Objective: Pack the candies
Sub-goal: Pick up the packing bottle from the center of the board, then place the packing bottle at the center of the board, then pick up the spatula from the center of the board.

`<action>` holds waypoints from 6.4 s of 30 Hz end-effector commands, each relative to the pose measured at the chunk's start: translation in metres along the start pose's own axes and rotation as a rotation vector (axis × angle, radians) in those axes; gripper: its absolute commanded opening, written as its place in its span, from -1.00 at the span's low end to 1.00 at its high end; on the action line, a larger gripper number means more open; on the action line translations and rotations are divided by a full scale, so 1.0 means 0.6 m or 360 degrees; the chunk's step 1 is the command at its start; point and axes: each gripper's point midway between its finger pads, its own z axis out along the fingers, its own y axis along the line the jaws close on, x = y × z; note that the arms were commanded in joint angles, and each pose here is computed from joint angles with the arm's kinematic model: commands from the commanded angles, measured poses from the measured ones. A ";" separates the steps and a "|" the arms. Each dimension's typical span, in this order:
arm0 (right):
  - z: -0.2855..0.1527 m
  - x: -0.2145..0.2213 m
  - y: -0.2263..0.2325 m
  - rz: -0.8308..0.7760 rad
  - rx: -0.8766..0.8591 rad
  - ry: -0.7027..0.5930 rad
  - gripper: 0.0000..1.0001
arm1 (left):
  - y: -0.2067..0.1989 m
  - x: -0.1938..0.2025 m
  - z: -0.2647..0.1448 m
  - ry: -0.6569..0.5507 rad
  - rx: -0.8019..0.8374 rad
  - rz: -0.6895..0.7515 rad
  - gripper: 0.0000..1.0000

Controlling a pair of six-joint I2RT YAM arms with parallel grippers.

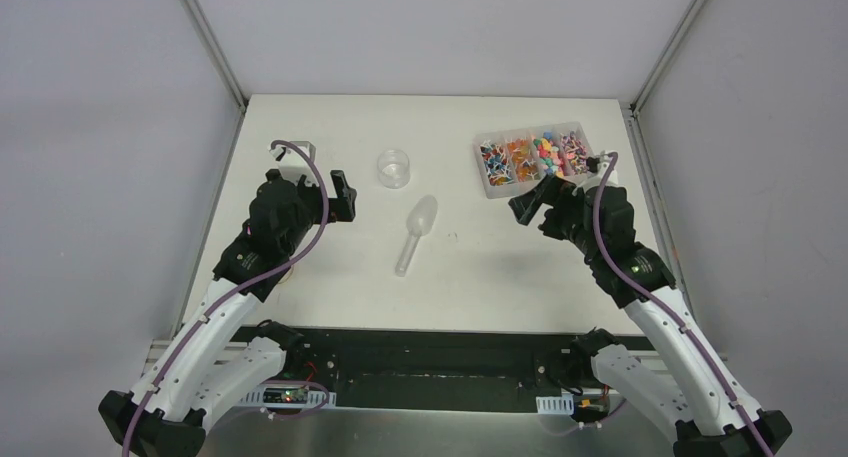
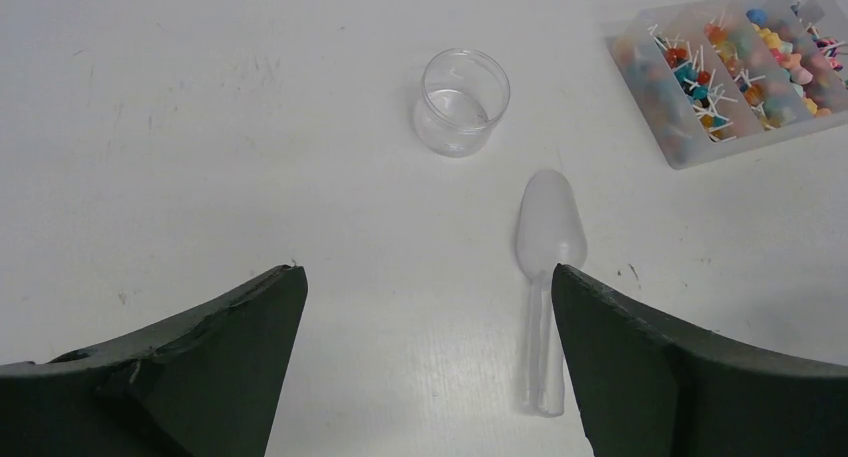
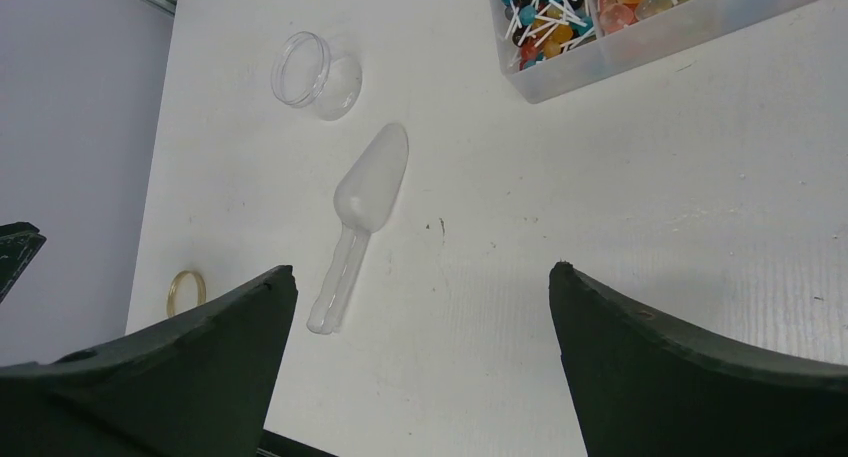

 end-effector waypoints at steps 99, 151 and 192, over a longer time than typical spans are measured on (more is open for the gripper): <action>-0.132 -0.049 -0.007 0.0031 -0.0125 -0.0437 1.00 | -0.283 0.060 0.265 0.0437 0.0299 0.0168 -1.00; -0.145 -0.039 -0.028 0.0053 -0.0097 -0.0494 1.00 | -0.246 0.159 0.245 0.0798 0.0139 0.0231 0.56; -0.133 -0.029 -0.027 0.0036 -0.0122 -0.0466 1.00 | -0.196 0.312 0.293 0.1188 0.0089 0.0392 0.35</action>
